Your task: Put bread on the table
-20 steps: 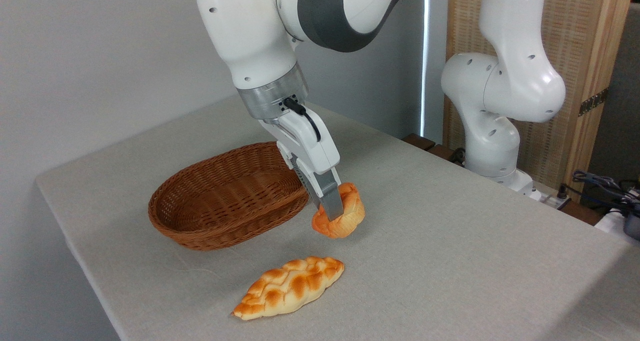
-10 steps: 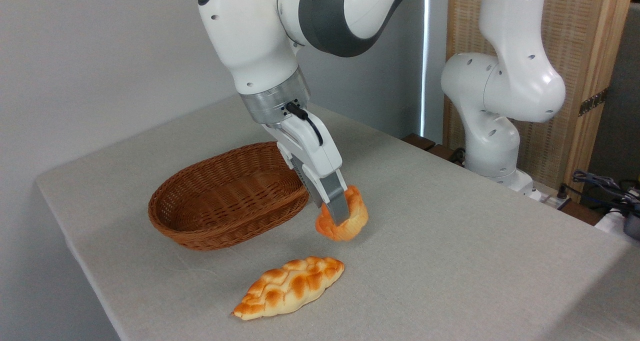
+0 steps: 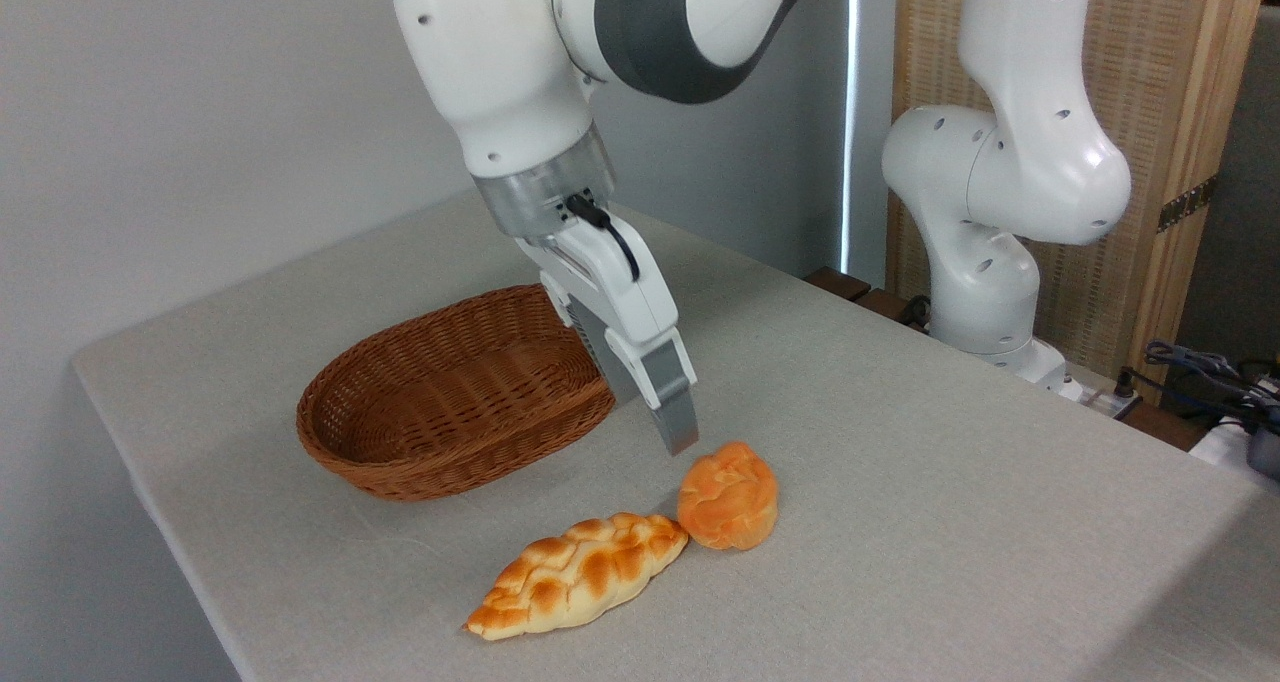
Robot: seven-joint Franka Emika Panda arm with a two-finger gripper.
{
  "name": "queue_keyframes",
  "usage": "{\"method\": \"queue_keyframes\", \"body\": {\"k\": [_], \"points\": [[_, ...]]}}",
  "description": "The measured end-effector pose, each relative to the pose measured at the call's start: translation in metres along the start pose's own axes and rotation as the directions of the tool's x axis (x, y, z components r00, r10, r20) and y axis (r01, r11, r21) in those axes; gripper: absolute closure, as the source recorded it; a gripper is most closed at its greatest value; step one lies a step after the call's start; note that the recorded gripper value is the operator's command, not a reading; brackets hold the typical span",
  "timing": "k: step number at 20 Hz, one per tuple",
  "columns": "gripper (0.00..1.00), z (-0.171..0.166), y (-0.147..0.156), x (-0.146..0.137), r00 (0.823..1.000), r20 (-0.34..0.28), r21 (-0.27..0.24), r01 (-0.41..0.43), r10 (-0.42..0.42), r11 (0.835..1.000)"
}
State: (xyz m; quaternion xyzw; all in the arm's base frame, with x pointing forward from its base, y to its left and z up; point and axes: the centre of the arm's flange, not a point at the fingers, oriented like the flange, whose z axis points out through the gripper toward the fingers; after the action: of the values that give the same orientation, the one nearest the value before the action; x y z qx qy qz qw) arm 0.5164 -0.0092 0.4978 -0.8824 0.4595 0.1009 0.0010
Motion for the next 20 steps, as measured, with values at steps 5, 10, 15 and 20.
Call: {"method": "queue_keyframes", "body": {"k": [5,10,15,20], "points": [[0.0,-0.066,-0.003,0.003,0.989,-0.141,0.064,0.042,-0.033,0.997],[0.0,-0.121,-0.006,0.009,0.954,-0.244,0.102,0.203,-0.173,0.974],[0.0,-0.134,-0.02,0.016,0.898,-0.321,0.02,0.325,-0.302,0.946],[0.0,-0.132,-0.021,0.014,0.901,-0.317,0.012,0.315,-0.295,0.949]]}}
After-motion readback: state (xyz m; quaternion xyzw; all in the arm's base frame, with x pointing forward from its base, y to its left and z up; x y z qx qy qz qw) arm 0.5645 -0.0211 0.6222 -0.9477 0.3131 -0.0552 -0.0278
